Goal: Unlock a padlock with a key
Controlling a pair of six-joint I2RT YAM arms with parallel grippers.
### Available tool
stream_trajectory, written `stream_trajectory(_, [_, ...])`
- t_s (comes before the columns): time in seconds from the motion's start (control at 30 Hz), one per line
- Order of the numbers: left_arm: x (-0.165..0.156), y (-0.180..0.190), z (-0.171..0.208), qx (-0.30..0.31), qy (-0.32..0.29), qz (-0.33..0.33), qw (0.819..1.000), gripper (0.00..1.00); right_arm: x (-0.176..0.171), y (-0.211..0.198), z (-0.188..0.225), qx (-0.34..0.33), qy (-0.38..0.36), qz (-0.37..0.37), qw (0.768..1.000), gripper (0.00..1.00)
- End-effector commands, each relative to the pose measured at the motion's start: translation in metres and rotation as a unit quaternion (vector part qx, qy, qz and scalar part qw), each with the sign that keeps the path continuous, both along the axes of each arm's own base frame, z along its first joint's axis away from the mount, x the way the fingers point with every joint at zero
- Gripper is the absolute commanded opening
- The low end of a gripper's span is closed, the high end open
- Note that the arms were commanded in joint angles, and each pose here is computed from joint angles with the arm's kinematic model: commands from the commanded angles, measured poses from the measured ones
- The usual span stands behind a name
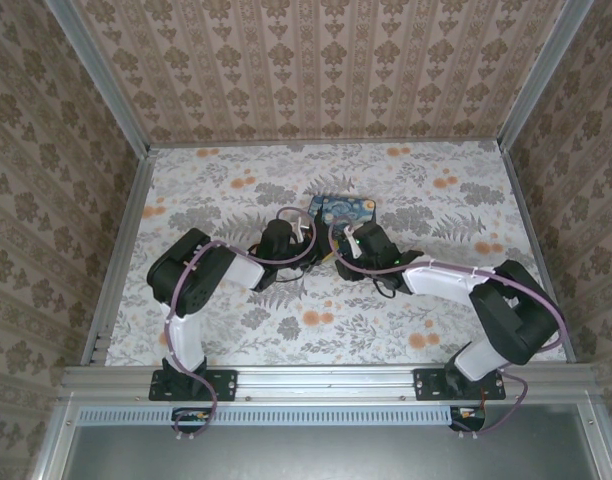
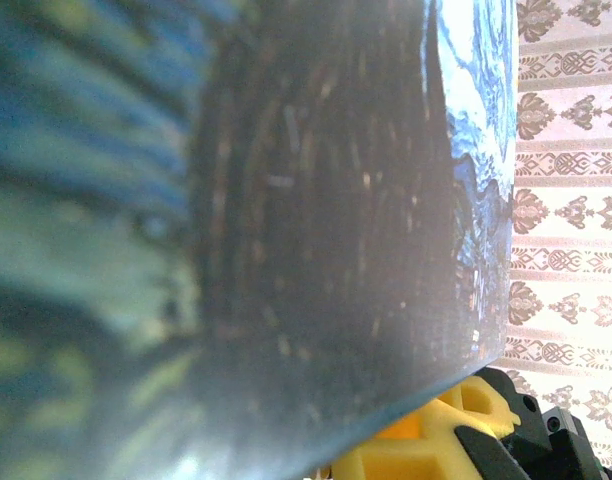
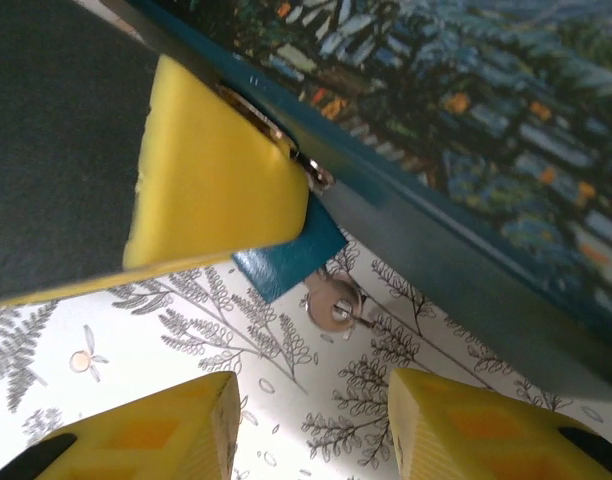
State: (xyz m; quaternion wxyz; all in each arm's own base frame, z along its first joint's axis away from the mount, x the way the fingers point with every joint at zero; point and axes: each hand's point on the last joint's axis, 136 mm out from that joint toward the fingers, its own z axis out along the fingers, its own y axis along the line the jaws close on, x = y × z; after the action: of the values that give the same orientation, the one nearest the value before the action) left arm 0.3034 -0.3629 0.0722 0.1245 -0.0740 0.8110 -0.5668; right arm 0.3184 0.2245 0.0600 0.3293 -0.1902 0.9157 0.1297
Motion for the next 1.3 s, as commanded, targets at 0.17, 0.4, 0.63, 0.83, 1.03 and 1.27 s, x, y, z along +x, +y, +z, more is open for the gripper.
stream_trajectory(0.17, [-0.01, -0.005, 0.002, 0.003, 0.034, -0.014, 0.999, 0.0, 0.02, -0.003, 0.002, -0.066, -0.034, -0.019, 0.997, 0.43])
stream_trajectory(0.4, [-0.011, -0.007, 0.003, 0.003, 0.034, -0.017, 0.999, 0.0, 0.029, 0.001, 0.004, -0.081, -0.047, -0.026, 0.995, 0.38])
stream_trajectory(0.63, [-0.016, -0.009, 0.0, 0.008, 0.037, -0.024, 0.999, 0.0, 0.039, 0.003, 0.014, -0.07, -0.063, -0.05, 0.994, 0.25])
stream_trajectory(0.83, [-0.023, -0.01, -0.005, 0.013, 0.042, -0.03, 0.999, 0.0, 0.044, 0.016, 0.03, -0.029, -0.066, -0.051, 0.996, 0.07])
stream_trajectory(1.03, [-0.029, -0.006, -0.01, 0.019, 0.045, -0.03, 0.998, 0.0, 0.044, 0.025, 0.042, 0.064, -0.037, -0.046, 0.996, 0.0])
stream_trajectory(1.27, [-0.025, 0.002, -0.015, 0.036, 0.034, -0.022, 0.999, 0.0, 0.026, 0.016, 0.046, 0.145, 0.007, -0.046, 0.988, 0.45])
